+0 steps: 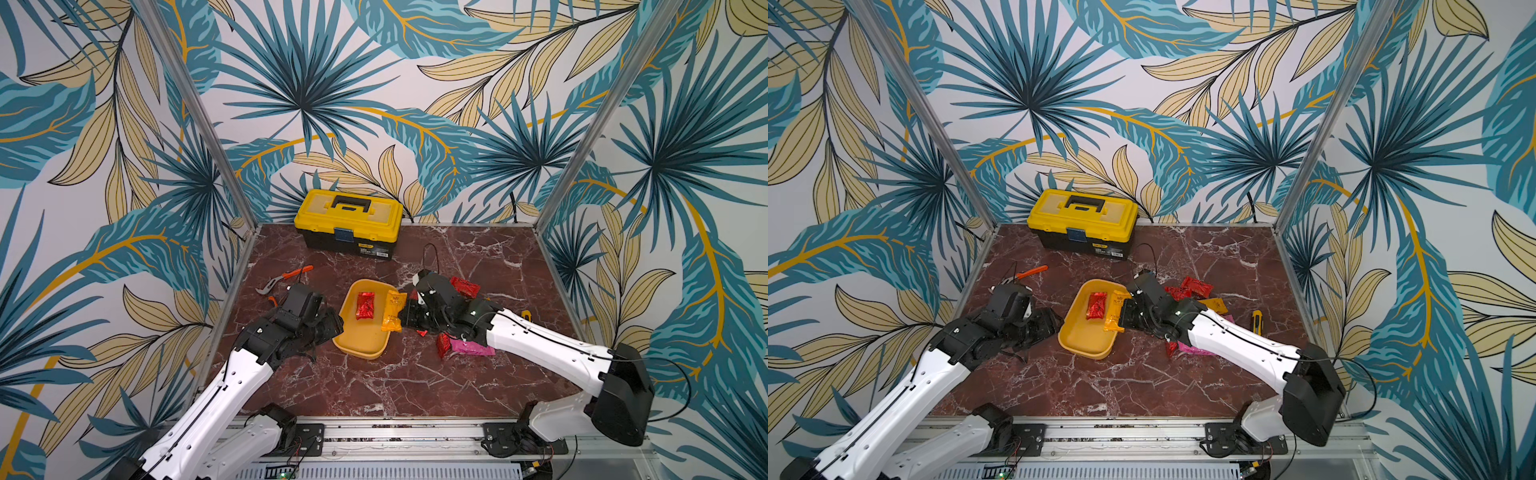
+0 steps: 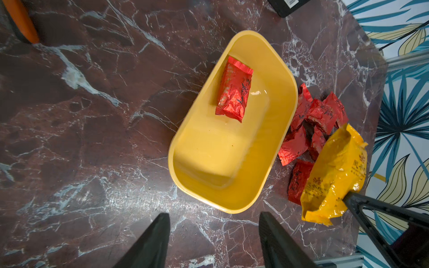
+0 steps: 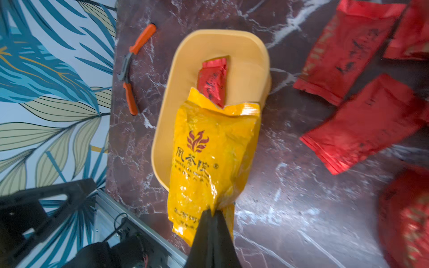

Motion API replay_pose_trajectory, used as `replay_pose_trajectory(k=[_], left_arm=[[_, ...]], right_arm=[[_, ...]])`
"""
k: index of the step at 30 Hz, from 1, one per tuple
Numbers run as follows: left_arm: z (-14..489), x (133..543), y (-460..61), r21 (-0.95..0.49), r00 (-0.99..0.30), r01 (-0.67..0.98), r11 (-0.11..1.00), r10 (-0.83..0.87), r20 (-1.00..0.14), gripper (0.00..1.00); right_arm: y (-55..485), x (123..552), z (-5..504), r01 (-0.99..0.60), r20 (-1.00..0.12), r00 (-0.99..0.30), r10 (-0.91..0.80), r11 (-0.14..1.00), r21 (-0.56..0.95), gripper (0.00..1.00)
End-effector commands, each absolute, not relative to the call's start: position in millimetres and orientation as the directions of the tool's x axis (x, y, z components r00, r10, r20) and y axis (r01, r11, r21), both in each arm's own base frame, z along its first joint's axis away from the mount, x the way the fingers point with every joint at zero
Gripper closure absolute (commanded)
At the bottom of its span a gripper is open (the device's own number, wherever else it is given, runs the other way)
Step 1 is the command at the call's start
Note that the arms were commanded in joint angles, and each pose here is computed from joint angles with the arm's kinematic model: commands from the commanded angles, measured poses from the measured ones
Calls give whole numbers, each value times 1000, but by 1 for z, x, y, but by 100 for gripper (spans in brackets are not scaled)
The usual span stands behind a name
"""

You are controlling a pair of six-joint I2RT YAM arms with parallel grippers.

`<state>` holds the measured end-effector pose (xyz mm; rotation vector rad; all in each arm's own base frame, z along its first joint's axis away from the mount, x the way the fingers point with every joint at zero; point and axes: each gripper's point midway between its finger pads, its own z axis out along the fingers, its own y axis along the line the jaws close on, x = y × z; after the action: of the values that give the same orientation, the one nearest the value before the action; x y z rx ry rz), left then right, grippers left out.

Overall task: Take the tea bags out of the storage box
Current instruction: Place the tea bag at the center of the board.

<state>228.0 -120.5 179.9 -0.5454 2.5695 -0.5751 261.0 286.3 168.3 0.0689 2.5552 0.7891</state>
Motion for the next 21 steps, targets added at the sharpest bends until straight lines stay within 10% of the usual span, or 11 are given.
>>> replay_pose_trajectory(k=[1, 21], left_arm=[[200, 241, -141, -538, -819, -207, 817, -446, -362, 34], [141, 265, -193, -346, -900, -149, 926, -272, -341, 35]], right_arm=[[264, 232, 130, -103, -344, -936, 74, 878, 468, 100], [218, 198, 43, -90, -241, -970, -21, 956, 278, 98]])
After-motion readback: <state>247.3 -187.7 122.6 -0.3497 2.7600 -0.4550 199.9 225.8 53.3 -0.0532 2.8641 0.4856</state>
